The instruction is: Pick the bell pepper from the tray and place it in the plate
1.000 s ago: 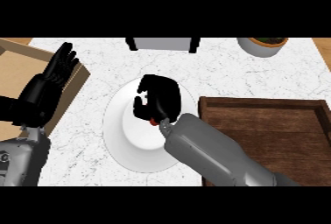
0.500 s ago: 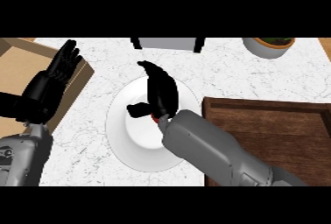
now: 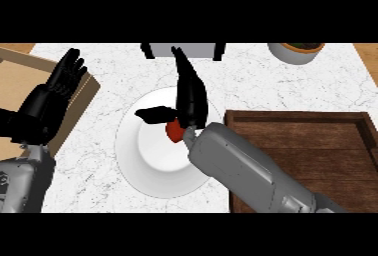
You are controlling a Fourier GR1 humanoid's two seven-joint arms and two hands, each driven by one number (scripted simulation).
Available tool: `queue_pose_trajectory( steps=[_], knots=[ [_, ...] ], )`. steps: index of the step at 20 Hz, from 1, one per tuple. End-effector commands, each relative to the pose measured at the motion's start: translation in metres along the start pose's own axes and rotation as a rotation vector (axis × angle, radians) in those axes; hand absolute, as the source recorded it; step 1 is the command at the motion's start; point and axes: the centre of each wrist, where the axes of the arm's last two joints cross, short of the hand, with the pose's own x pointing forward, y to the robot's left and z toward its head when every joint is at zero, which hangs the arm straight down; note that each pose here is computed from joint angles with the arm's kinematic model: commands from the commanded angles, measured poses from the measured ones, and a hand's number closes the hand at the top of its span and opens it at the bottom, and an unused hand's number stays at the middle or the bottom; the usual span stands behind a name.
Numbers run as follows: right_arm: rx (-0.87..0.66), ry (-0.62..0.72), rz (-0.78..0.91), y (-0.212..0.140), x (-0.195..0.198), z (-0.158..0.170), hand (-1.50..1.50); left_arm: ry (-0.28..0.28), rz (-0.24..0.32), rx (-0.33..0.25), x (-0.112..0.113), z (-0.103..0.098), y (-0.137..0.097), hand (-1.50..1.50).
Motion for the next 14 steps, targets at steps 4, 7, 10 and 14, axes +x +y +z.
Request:
queue_pose_trajectory(
  steps=[4,7,10,14],
  knots=[
    [-0.090,0.002,-0.122,-0.059,-0.027,-0.004,-1.50,0.019,-0.018,0.061,0.005,0.005,0.011,0.00],
    [-0.091,-0.016,-0.166,-0.088,-0.043,0.010,-1.50,0.015,-0.007,0.039,-0.006,0.014,0.014,0.00],
    [-0.092,-0.039,-0.149,-0.123,-0.053,0.016,-1.50,0.035,-0.021,0.034,-0.016,0.017,0.008,0.00],
    [-0.056,-0.036,-0.124,-0.151,-0.080,0.037,-1.50,0.021,-0.008,0.052,-0.018,0.038,0.006,0.00]
  ],
)
